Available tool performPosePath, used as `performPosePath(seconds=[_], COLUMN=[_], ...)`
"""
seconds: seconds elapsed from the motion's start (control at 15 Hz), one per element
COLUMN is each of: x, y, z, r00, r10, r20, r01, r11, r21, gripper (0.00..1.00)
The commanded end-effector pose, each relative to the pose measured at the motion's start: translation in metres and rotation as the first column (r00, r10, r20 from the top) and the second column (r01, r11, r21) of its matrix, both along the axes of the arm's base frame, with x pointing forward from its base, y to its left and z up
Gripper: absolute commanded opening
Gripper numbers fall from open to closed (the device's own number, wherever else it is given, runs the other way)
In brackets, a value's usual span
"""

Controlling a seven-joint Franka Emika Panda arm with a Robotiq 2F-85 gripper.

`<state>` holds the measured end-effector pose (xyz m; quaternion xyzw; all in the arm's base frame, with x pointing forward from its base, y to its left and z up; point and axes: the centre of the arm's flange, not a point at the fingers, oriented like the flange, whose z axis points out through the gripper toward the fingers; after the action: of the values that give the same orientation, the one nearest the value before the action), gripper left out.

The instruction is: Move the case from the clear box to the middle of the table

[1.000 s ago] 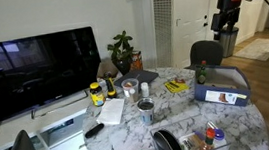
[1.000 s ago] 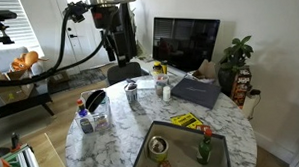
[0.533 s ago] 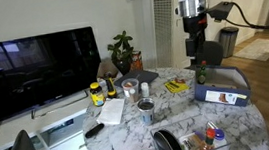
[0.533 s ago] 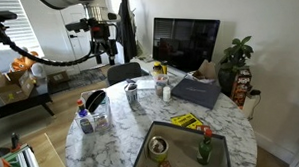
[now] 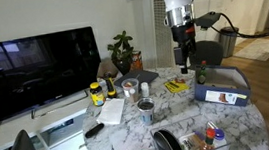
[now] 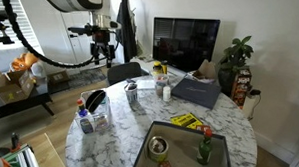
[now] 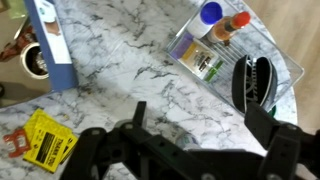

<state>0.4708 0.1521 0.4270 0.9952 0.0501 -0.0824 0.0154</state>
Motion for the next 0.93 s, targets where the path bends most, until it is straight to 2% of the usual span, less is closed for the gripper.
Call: performPosePath(seconds=[0.0, 0.27, 0.47, 0.53, 0.67, 0.87], x=[0.019, 0.037, 0.031, 0.028, 0.027, 0.024], y=[0.01, 0.024, 0.031, 0.023, 0.024, 0.025], z=[-0.071, -0.165, -0.211, -0.188, -0.203, -0.192], r00=[0.992, 0.976, 0.97, 0.972, 0.969, 0.975], r10=[-0.078, -0.173, -0.17, -0.18, -0.178, -0.174], r20=[-0.101, -0.134, -0.173, -0.152, -0.172, -0.136], r01=[0.093, 0.209, 0.225, 0.223, 0.228, 0.212], r11=[0.983, 0.916, 0.895, 0.912, 0.911, 0.906], r21=[0.155, 0.343, 0.386, 0.345, 0.343, 0.365], gripper=[1.0, 1.0, 1.0, 1.0, 1.0, 1.0])
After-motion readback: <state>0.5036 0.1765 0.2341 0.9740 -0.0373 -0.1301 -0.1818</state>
